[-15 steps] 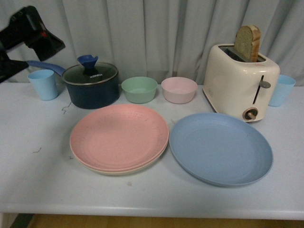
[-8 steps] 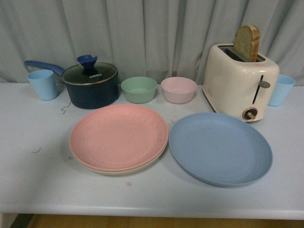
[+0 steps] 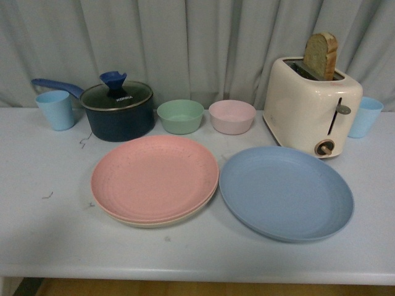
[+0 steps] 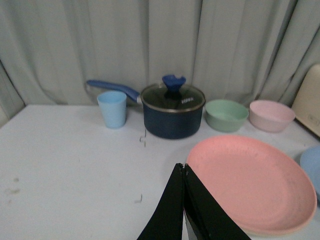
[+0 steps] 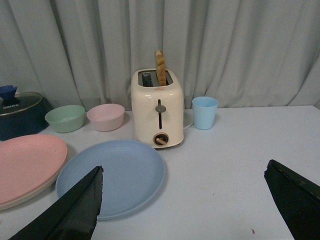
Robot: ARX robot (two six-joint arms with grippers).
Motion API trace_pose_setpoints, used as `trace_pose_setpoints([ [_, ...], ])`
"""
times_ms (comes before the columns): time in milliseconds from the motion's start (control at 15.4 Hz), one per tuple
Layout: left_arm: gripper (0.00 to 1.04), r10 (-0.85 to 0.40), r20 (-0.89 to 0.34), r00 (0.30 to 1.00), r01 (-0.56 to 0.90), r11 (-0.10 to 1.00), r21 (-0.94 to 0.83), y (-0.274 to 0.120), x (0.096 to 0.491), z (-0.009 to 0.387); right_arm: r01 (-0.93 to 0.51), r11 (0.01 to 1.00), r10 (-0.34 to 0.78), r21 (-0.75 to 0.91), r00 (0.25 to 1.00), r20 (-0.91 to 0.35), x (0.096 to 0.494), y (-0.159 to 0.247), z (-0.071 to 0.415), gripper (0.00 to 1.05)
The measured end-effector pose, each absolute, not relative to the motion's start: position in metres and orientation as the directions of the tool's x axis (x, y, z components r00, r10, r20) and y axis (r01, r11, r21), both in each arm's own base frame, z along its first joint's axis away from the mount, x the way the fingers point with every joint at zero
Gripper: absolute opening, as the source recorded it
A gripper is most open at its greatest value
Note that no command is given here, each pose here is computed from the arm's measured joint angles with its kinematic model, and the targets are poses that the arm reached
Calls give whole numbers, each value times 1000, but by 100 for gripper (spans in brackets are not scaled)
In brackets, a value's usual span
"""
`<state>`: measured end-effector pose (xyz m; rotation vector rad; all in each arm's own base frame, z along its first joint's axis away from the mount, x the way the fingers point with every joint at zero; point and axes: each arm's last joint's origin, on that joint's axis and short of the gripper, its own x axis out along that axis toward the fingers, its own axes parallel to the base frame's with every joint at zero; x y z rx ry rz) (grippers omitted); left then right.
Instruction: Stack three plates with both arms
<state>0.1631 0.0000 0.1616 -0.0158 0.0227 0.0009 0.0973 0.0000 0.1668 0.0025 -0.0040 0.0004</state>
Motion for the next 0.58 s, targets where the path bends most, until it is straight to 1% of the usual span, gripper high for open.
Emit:
trace_pose_setpoints([
  [65,2,1,-44,999,-1,1000,-16,0,156,157,0,1000,0,2,1000,3,97,0,167,98],
  [195,2,1,-2,1000,-1,1000,-16,0,149,165,0,1000,0,2,1000,4,97,0,167,98],
  [325,2,0,-21,1000,-1,1000,-16,0,140,163,0,1000,0,2,1000,4,97,0,167,98],
  [585,2,0,-2,1000,0,1000,-16,0,136,166,0,1000,0,2,1000,4,97,0,167,98],
])
